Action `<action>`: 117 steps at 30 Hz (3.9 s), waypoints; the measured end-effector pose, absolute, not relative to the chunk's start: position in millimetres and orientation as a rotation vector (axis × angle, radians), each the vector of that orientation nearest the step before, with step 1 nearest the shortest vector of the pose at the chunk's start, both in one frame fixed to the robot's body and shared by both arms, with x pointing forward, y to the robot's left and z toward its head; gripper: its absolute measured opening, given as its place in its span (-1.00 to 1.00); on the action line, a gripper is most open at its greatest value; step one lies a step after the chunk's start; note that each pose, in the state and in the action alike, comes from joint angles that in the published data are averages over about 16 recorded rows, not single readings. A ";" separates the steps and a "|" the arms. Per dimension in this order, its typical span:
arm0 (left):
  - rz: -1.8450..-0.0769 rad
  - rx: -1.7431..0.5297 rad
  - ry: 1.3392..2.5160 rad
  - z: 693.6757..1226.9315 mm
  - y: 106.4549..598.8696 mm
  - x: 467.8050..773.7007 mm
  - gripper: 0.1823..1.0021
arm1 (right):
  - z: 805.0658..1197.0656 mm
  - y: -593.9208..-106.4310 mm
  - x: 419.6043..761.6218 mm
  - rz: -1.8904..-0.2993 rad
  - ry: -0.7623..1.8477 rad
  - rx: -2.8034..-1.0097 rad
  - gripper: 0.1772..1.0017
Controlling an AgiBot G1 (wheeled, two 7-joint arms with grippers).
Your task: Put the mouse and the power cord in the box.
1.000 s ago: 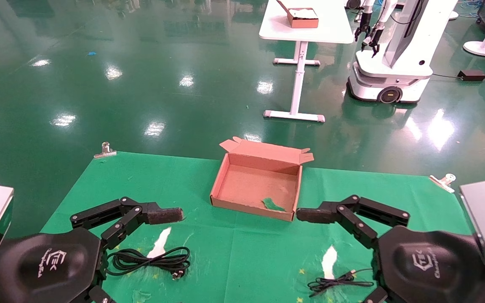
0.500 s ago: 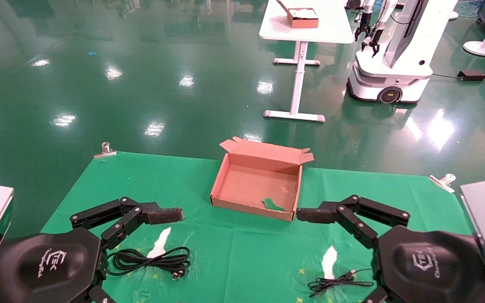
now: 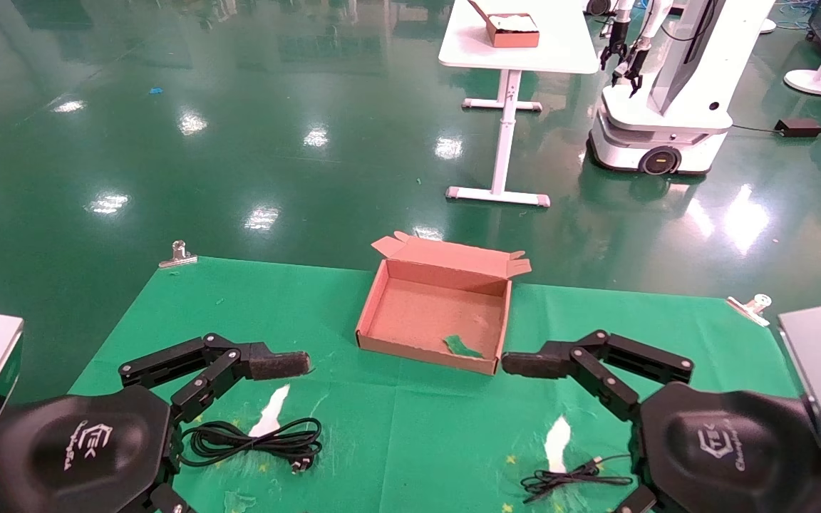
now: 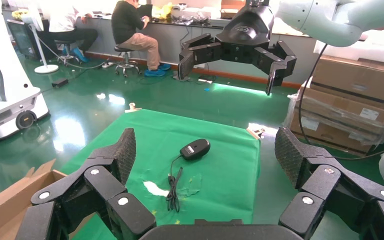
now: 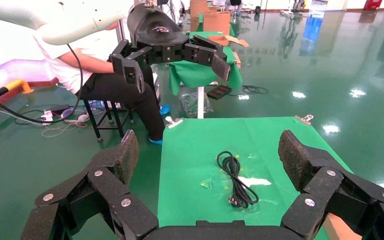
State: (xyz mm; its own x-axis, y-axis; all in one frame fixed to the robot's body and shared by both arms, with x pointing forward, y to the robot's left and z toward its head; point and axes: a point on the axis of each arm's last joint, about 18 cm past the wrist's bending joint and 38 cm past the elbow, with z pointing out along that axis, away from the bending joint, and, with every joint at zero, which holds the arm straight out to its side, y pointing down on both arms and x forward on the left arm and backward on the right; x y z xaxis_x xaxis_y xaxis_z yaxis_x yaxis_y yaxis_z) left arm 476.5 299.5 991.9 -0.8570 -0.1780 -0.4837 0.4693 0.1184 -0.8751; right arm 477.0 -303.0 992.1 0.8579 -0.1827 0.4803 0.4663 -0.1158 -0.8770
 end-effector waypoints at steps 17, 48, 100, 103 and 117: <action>-1.312 0.404 2.086 973.7 295.8 531.1 1.00 | 958.6 -342.8 511.1 -0.671 -0.161 -1.841 1.00; -0.280 0.356 2.246 914.3 341.9 715.7 1.00 | 884.9 -347.3 685.2 -1.000 -0.384 -2.531 1.00; -0.332 0.351 2.258 900.3 345.7 712.7 0.19 | 875.9 -344.7 690.5 -1.002 -0.430 -2.548 0.21; -0.332 0.352 2.258 900.2 345.8 712.6 0.05 | 875.9 -344.6 690.5 -1.002 -0.430 -2.548 0.06; -0.349 0.350 2.258 902.9 345.5 710.9 -0.65 | 880.6 -346.0 690.0 -1.015 -0.421 -2.530 -0.65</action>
State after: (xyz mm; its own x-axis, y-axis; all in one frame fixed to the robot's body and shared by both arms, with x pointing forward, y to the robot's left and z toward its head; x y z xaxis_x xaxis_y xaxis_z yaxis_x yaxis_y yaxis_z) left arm 710.9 345.5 902.9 -0.6363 0.1364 -0.7593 0.3595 0.9233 -0.1353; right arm 690.0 -346.0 880.6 0.6943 0.1325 0.7074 0.4075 -0.8826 -0.2346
